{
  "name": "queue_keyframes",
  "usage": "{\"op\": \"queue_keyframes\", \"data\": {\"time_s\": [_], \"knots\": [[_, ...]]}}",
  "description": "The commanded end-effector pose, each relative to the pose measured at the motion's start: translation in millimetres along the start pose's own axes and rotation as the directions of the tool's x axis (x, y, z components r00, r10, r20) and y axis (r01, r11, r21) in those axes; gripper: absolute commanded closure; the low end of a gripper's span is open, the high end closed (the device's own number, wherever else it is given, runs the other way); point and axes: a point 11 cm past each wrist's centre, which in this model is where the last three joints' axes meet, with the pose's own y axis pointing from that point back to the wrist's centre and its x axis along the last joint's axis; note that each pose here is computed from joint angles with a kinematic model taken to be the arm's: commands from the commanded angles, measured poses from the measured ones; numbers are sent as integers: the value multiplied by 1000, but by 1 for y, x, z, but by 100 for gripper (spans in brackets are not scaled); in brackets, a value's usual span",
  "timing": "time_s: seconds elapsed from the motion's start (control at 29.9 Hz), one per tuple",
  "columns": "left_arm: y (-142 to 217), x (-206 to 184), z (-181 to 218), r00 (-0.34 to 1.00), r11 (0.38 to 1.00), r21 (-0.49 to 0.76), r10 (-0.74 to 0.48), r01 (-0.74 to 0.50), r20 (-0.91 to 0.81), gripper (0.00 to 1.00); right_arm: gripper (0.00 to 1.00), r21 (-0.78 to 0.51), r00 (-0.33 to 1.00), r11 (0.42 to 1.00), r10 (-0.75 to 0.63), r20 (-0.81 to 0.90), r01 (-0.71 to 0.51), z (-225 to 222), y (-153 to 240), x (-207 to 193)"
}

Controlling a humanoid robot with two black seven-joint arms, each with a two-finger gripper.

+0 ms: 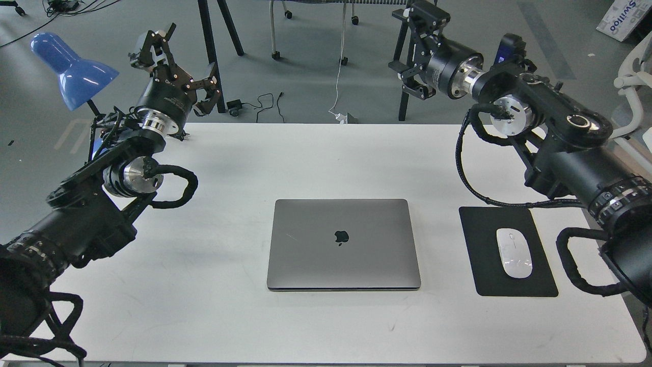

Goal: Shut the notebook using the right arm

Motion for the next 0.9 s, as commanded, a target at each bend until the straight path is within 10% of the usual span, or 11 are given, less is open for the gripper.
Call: {"op": "queue_keyframes", "data": {"time_s": [0.0,0.87], "knots": [[0,0,0,1000,1000,0,0,0,0,0,0,96,991,995,-10,131,-2,-16,5,4],[0,0,1,1000,1000,-1,-1,1,1,0,0,324,842,945,-136,522,-48,15,57,28]]}}
